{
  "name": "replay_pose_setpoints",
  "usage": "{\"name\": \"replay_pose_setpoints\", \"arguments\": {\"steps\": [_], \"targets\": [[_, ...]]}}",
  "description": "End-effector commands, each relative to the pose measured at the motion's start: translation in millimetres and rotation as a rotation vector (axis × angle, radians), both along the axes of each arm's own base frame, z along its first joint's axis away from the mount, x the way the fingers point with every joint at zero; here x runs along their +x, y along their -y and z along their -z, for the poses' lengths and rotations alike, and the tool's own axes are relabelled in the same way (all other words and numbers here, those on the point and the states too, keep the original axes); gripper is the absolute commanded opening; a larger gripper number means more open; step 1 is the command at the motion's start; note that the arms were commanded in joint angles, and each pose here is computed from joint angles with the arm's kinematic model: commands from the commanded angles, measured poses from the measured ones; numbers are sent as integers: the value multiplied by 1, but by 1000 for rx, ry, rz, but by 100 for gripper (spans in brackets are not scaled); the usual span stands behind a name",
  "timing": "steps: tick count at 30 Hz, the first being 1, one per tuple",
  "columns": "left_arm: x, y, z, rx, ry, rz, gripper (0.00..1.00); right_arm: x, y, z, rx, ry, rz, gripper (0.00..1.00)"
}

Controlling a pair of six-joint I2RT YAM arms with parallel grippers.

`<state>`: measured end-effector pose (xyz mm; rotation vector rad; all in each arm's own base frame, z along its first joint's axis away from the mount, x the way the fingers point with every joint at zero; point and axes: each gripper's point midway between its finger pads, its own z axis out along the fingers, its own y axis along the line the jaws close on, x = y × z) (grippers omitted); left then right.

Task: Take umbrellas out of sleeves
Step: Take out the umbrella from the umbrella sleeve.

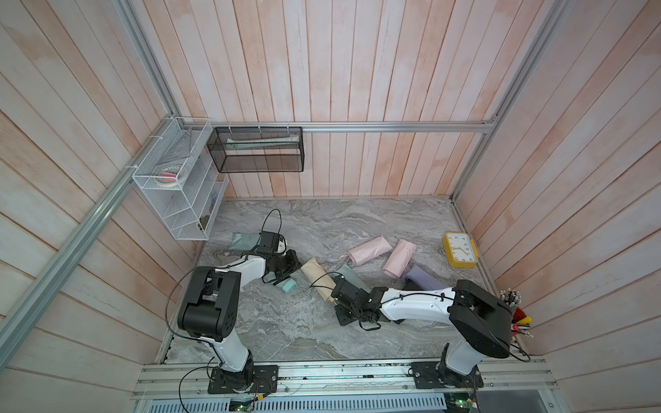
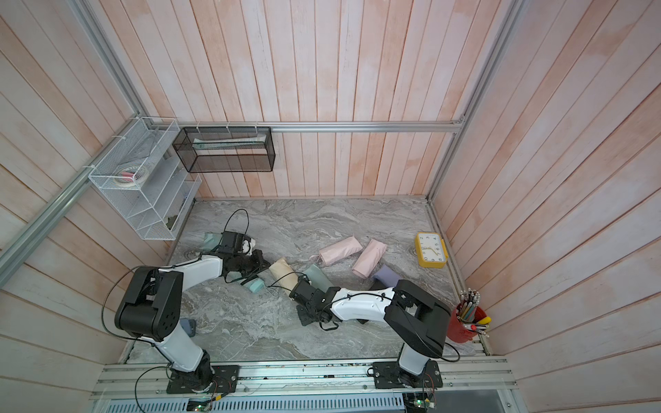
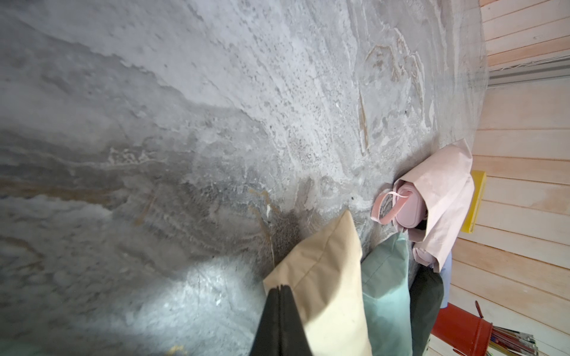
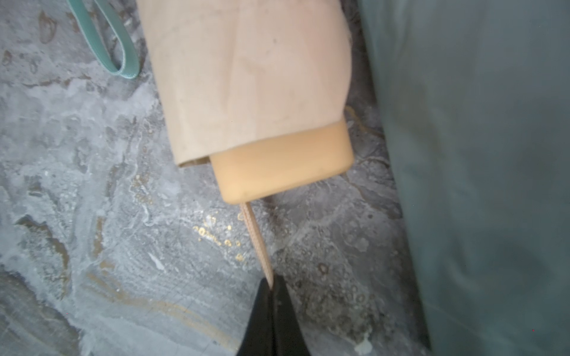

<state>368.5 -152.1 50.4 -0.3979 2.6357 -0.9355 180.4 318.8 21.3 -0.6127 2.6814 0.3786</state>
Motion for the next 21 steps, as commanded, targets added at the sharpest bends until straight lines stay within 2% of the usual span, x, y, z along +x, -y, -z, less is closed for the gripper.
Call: {"name": "replay_pose_setpoints", "arguments": {"steps": [1,21], "targets": [[17,-3,-11,9,53,2,0,-8,12,5,-28,-19,7,0],[32,-4,-11,16,54,16,0,-19,20,11,-8,-49,4,0]]}}
